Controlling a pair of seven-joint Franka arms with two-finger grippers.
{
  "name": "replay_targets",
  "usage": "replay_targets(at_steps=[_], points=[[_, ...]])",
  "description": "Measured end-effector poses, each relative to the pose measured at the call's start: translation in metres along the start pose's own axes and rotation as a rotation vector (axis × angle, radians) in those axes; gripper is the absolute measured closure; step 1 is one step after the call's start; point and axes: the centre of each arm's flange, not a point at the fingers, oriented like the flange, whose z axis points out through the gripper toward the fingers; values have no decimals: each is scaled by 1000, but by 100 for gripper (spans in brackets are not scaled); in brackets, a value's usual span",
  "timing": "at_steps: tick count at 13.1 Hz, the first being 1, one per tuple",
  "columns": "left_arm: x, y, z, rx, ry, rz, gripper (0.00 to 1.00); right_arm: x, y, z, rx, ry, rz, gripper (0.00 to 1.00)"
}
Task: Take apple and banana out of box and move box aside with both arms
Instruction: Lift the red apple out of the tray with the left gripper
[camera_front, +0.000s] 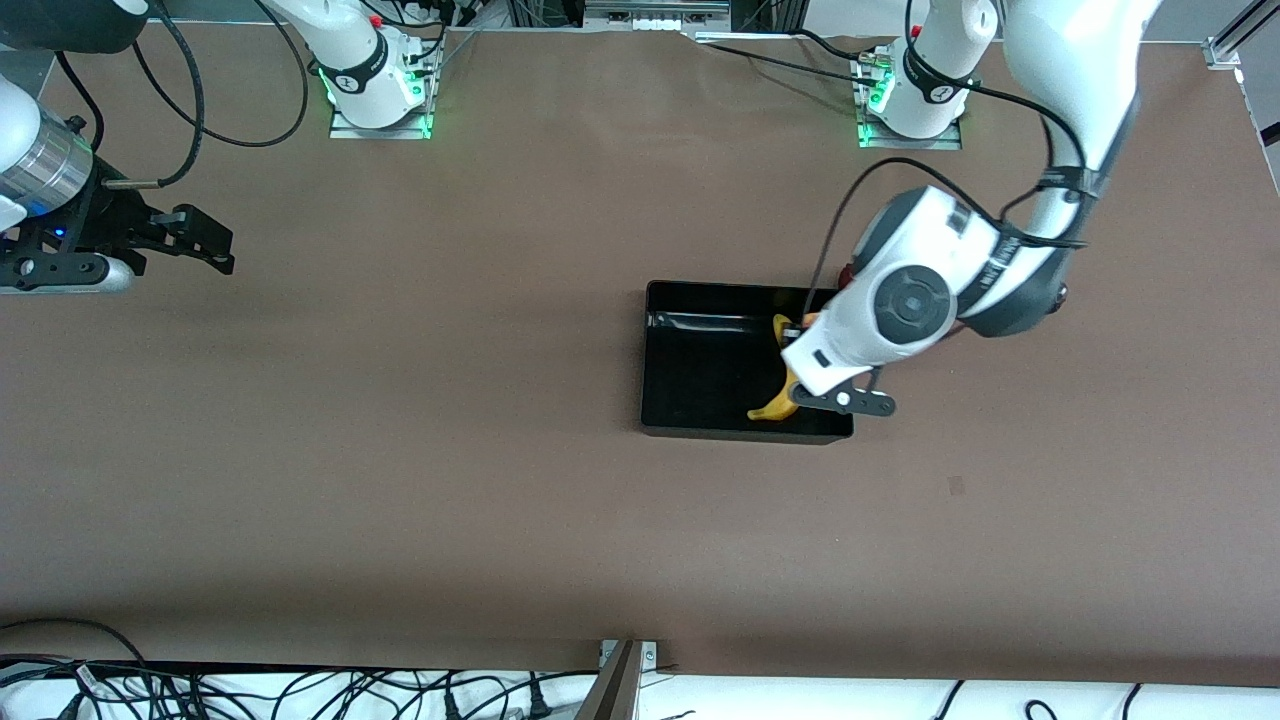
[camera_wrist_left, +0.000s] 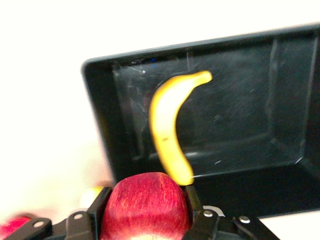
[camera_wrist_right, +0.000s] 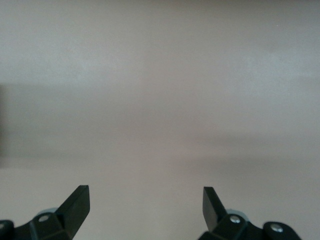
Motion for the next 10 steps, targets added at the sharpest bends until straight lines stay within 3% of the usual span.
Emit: replay_targets(at_steps=[2, 4, 6, 10], points=[[0, -66, 6, -20, -17, 185, 36, 0, 0, 0, 0, 0, 0, 0], [-7, -124, 24, 29, -57, 296, 36, 0, 0, 0, 0, 0, 0, 0], [-15, -149, 55, 114, -102, 342, 36, 0, 0, 0, 0, 0, 0, 0], [-28, -154, 123, 108, -46, 381, 36, 0, 0, 0, 0, 0, 0, 0]])
